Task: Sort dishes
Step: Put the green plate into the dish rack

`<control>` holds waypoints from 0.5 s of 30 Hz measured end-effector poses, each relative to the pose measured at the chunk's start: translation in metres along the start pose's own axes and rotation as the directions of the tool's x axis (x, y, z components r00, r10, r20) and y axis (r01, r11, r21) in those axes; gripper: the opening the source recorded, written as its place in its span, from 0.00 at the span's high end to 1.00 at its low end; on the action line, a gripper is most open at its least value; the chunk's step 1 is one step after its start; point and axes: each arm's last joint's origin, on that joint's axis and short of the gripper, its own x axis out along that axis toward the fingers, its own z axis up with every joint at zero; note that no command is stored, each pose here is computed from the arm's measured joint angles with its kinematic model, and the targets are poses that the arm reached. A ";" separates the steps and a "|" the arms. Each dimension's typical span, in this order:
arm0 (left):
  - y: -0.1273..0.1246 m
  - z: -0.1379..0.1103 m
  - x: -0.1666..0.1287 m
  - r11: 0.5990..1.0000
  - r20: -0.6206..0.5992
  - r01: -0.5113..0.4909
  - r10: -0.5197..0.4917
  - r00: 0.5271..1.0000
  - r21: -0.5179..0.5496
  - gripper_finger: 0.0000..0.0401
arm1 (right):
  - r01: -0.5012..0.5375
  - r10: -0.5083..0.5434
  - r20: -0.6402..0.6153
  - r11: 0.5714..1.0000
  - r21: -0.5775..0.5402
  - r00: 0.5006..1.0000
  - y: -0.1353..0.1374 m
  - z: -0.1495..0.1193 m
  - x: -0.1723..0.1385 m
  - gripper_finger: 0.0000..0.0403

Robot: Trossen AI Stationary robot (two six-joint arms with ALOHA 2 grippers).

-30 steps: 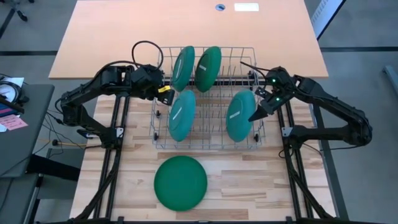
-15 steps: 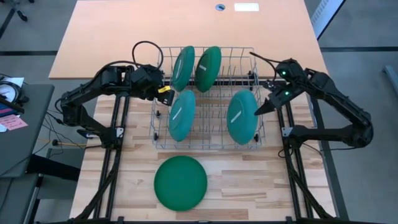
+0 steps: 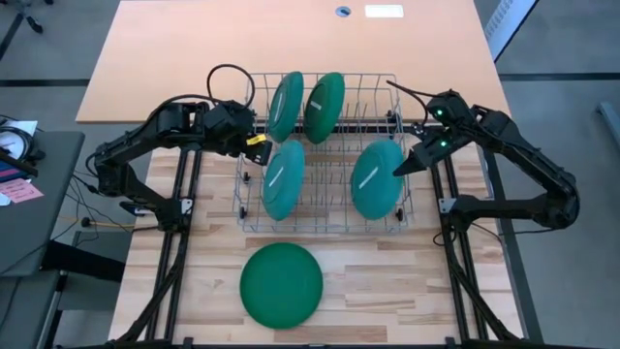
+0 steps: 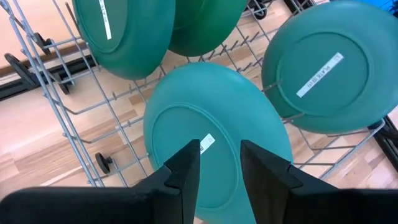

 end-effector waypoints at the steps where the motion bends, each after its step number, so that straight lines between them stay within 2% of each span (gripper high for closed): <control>1: 0.000 0.000 0.000 1.000 0.000 0.000 0.000 1.000 -0.002 0.73 | 0.001 -0.001 0.002 1.000 0.002 1.000 0.000 0.000 0.000 0.44; 5: 0.000 0.000 0.000 1.000 -0.001 0.001 -0.001 1.000 -0.010 0.73 | 0.004 -0.004 -0.002 1.000 0.029 1.000 0.002 -0.002 -0.003 0.44; 10: 0.000 0.000 0.000 1.000 -0.009 0.008 -0.008 1.000 -0.014 0.73 | 0.013 -0.013 0.001 1.000 0.002 1.000 0.015 -0.007 -0.016 0.44; 13: -0.003 -0.004 -0.001 0.996 -0.090 0.083 -0.087 0.992 -0.041 0.73 | 0.024 -0.024 0.033 0.999 -0.023 0.999 0.030 -0.011 -0.030 0.44; 15: -0.004 -0.007 -0.009 0.982 -0.137 0.139 -0.157 0.978 -0.130 0.73 | 0.041 -0.038 0.072 0.998 -0.054 0.997 0.042 -0.014 -0.042 0.44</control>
